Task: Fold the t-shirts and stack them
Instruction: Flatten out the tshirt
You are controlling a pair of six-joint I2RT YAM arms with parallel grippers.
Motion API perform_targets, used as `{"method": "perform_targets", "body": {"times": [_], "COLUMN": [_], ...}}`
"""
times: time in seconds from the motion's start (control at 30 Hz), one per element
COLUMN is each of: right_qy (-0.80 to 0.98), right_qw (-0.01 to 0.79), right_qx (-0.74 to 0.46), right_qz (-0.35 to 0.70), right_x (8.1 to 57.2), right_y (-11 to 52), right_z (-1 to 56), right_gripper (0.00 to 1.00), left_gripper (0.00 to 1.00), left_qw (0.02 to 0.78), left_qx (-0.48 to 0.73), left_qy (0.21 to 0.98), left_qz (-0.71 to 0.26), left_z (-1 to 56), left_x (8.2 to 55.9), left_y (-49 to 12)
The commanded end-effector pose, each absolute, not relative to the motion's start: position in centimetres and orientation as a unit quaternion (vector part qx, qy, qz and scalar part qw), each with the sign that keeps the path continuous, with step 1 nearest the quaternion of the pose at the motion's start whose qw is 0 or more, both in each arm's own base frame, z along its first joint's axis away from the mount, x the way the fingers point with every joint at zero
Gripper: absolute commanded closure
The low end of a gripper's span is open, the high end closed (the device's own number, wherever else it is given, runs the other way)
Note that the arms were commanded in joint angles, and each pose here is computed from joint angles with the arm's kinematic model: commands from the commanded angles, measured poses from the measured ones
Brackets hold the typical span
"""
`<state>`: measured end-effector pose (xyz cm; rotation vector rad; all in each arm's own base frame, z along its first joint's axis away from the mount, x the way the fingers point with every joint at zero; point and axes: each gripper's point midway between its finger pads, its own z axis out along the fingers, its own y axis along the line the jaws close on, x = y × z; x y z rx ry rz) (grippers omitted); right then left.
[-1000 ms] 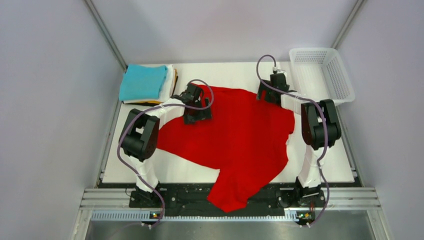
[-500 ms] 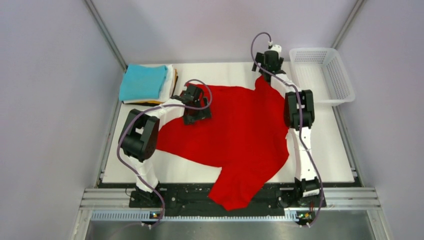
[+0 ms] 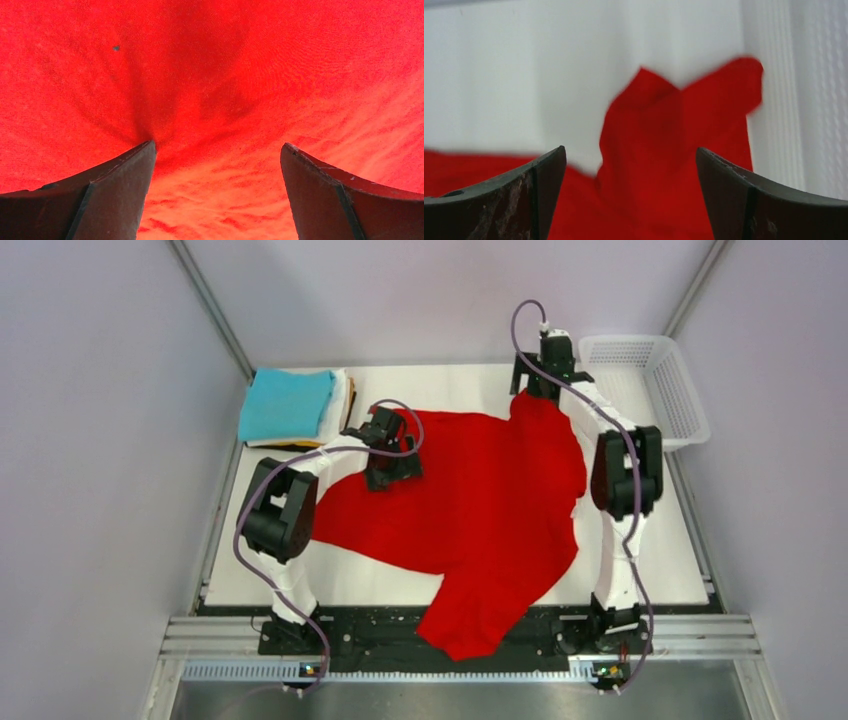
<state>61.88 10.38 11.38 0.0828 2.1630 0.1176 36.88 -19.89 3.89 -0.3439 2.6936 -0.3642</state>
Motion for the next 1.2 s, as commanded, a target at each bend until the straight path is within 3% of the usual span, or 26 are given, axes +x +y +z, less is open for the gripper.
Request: {"method": "perform_targets", "body": {"times": [0.0, 0.2, 0.4, 0.7, 0.93, 1.17], "right_qy": [0.89, 0.922, 0.93, 0.934, 0.942, 0.947], "right_qw": [0.453, 0.368, 0.333, 0.325, 0.307, 0.278], "right_qx": [0.049, 0.109, 0.151, 0.143, 0.126, 0.159], "right_qz": [0.028, 0.049, -0.029, -0.023, 0.047, -0.027], "right_x": [52.0, 39.4, 33.6, 35.4, 38.4, 38.8], "right_y": [9.8, 8.2, 4.0, 4.2, 7.6, 5.1], "right_z": [17.8, 12.5, 9.1, 5.8, 4.7, 2.2], "right_gripper": [0.01, 0.01, 0.01, 0.01, 0.04, 0.02], "left_gripper": [0.01, 0.01, 0.01, 0.01, 0.01, 0.01], "left_qw": [0.235, 0.263, 0.245, 0.22, 0.216, 0.218], "left_qx": [-0.106, -0.091, -0.081, -0.115, -0.141, -0.158], "left_qy": [0.955, 0.951, 0.954, 0.959, 0.958, 0.954], "left_qz": [-0.146, -0.139, -0.152, -0.138, -0.125, -0.129], "left_z": [7.5, 8.1, 6.3, 2.9, 2.3, 2.4], "left_x": [37.8, 39.8, 40.1, 39.9, 39.6, 39.7], "left_y": [-20.1, -19.2, -19.4, -16.7, -14.8, -14.8]}}
